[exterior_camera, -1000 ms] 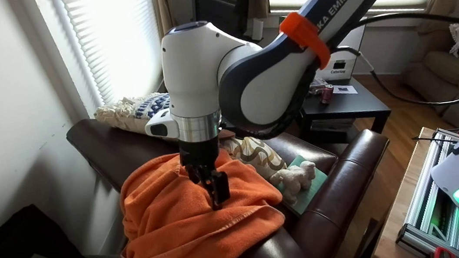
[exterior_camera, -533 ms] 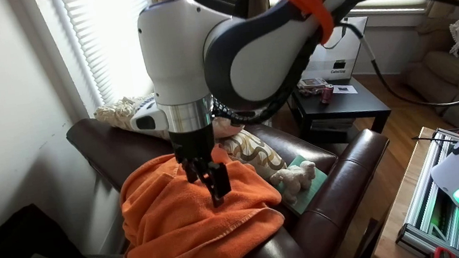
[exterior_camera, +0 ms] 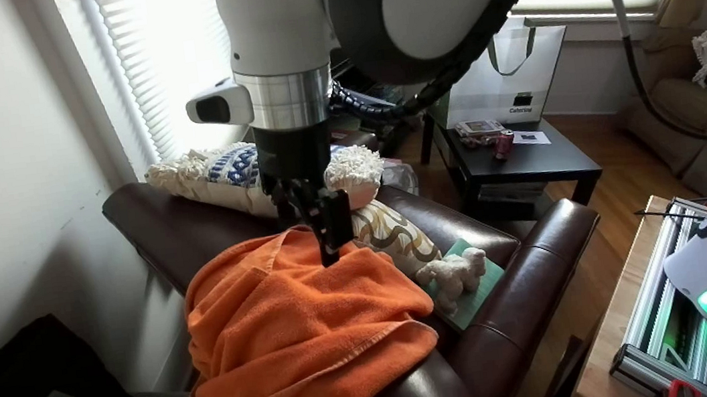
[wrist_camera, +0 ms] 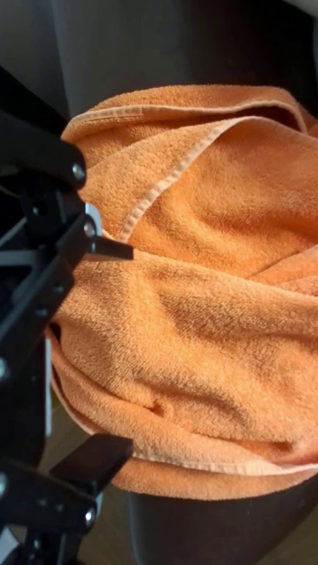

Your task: Put the towel over the blue pillow

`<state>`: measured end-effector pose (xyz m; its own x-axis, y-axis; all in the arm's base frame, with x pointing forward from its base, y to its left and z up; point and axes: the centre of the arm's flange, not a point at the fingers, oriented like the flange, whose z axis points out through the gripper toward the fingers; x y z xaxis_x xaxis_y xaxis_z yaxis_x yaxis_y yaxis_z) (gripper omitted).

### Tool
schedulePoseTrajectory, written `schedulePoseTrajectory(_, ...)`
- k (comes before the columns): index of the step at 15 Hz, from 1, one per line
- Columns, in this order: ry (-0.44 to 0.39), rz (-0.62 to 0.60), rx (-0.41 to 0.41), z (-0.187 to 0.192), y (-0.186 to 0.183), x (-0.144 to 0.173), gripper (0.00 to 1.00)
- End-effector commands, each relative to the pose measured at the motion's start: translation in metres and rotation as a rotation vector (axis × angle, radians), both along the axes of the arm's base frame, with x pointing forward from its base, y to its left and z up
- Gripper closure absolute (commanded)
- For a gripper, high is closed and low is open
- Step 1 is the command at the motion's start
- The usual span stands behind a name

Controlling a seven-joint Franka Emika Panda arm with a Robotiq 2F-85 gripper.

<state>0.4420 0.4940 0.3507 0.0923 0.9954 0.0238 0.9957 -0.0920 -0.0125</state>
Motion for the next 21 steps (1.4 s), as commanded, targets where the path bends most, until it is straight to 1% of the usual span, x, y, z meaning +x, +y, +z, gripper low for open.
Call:
schedulePoseTrajectory(1,0.001,-0.003,-0.038,-0.050,0.000,0.015,0.00)
schedulePoseTrajectory(3,0.021,0.005,-0.048,-0.074,-0.001,0.023,0.00)
schedulePoseTrajectory(6,0.126,0.035,-0.043,-0.105,0.001,0.021,0.00)
schedulePoseTrajectory(8,0.170,0.045,-0.047,-0.121,0.001,0.020,0.00)
schedulePoseTrajectory(9,0.184,0.049,-0.052,-0.126,0.000,0.019,0.07)
schedulePoseTrajectory(10,0.193,0.049,-0.052,-0.129,-0.001,0.021,0.25)
schedulePoseTrajectory(14,0.195,0.033,-0.036,-0.121,-0.010,0.029,0.57)
schedulePoseTrajectory(18,0.197,0.014,-0.009,-0.111,-0.016,0.031,0.85)
schedulePoseTrajectory(19,0.203,0.011,-0.001,-0.108,-0.017,0.031,0.95)
schedulePoseTrajectory(20,0.218,0.006,0.004,-0.104,-0.017,0.030,0.99)
schedulePoseTrajectory(21,0.187,0.001,-0.009,-0.107,-0.011,0.032,1.00)
